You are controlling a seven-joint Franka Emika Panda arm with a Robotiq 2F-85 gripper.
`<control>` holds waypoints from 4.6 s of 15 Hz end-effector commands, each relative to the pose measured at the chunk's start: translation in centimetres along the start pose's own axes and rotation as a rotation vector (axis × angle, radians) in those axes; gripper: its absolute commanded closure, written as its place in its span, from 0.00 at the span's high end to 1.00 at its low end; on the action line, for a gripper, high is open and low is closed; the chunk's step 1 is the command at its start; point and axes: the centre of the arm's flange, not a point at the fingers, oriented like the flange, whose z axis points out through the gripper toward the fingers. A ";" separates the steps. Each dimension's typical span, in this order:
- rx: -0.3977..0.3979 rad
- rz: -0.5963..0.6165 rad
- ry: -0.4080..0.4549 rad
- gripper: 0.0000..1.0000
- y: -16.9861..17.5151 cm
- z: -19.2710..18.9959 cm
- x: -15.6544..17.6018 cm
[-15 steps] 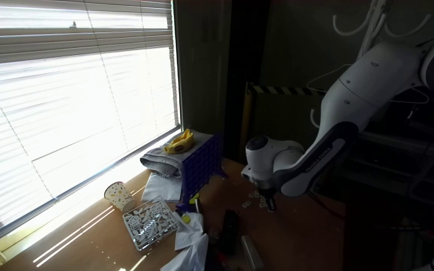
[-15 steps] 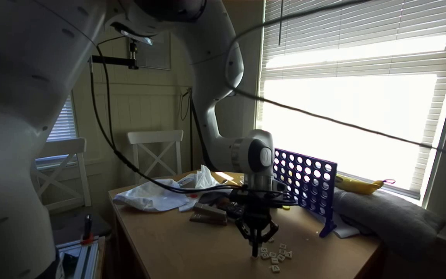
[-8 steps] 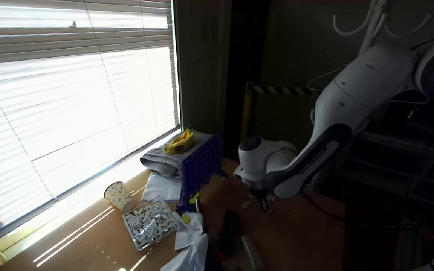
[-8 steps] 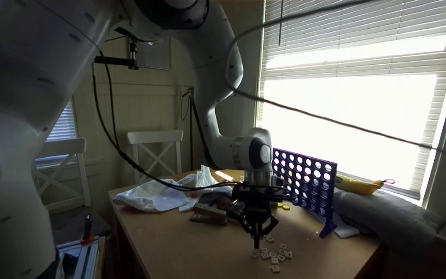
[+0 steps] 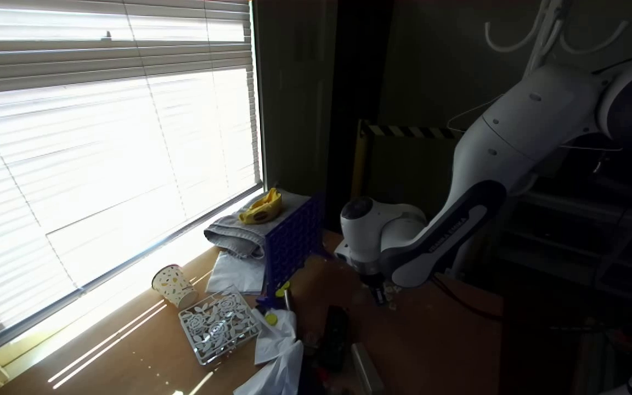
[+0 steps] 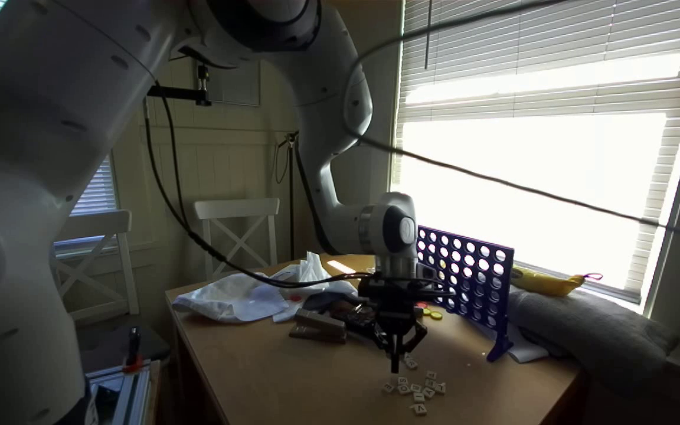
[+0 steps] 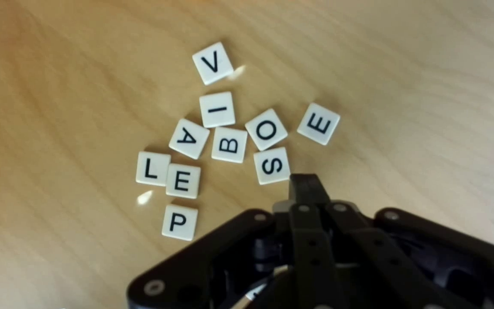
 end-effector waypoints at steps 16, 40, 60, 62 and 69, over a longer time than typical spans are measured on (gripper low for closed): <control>0.088 0.009 -0.161 0.00 0.0 2.0 -2.3; 0.080 0.014 -0.121 0.00 0.9 2.1 -0.5; 0.063 0.002 -0.107 0.00 2.9 1.7 2.3; 0.063 0.006 -0.110 0.00 3.2 1.7 2.4; 0.055 0.013 -0.113 0.00 4.2 1.8 2.5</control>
